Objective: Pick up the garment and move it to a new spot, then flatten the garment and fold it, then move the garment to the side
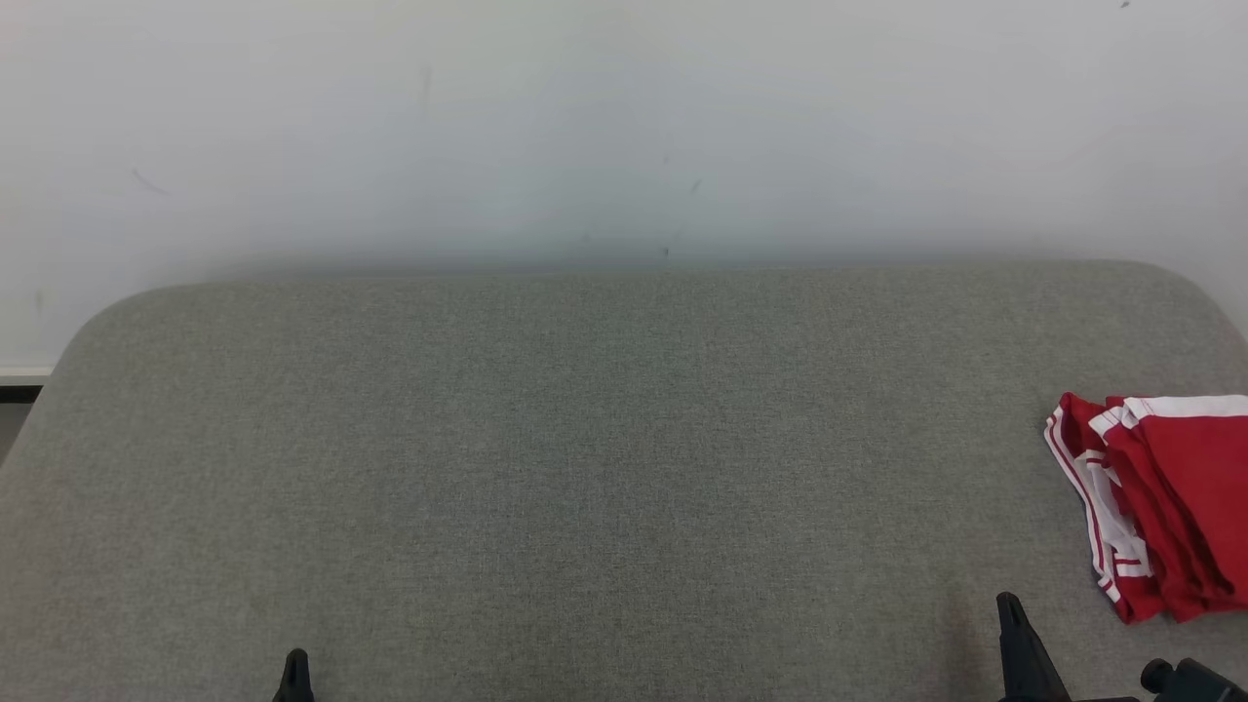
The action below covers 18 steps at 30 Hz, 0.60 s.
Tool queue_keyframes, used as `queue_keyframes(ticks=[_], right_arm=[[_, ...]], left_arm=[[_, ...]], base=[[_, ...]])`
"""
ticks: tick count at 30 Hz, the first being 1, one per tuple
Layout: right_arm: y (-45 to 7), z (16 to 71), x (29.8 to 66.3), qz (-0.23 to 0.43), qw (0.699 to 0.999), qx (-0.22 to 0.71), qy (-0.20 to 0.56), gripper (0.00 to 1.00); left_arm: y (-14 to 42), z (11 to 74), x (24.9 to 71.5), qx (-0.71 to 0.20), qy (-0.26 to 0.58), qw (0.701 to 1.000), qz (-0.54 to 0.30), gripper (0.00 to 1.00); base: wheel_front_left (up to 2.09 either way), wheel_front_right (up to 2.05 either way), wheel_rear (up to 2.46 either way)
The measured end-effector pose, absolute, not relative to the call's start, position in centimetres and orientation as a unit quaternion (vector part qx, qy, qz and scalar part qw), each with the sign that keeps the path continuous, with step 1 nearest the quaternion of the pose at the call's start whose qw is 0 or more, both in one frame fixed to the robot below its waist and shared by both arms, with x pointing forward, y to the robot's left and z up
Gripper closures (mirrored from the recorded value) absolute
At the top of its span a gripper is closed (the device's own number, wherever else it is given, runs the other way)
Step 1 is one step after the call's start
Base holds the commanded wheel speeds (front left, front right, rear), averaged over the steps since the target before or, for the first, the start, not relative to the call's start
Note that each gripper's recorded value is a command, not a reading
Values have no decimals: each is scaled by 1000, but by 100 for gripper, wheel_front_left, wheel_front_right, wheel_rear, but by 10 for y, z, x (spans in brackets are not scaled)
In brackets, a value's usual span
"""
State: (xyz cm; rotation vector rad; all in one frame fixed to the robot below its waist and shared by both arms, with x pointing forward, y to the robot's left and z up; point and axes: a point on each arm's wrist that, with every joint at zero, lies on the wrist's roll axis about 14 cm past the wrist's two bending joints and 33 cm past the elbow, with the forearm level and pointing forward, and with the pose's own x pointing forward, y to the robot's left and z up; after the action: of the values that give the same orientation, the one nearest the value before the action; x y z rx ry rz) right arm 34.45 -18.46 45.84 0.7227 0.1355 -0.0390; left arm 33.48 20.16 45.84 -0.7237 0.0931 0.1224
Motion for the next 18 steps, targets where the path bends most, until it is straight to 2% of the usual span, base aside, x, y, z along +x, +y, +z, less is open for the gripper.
queue_keyframes(ticks=[18], right_arm=[[-189,468,356,-26,892,448,53,100]], left_arm=[[203,466,348,-452,39,889,60,100]], base=[[0,0,0]])
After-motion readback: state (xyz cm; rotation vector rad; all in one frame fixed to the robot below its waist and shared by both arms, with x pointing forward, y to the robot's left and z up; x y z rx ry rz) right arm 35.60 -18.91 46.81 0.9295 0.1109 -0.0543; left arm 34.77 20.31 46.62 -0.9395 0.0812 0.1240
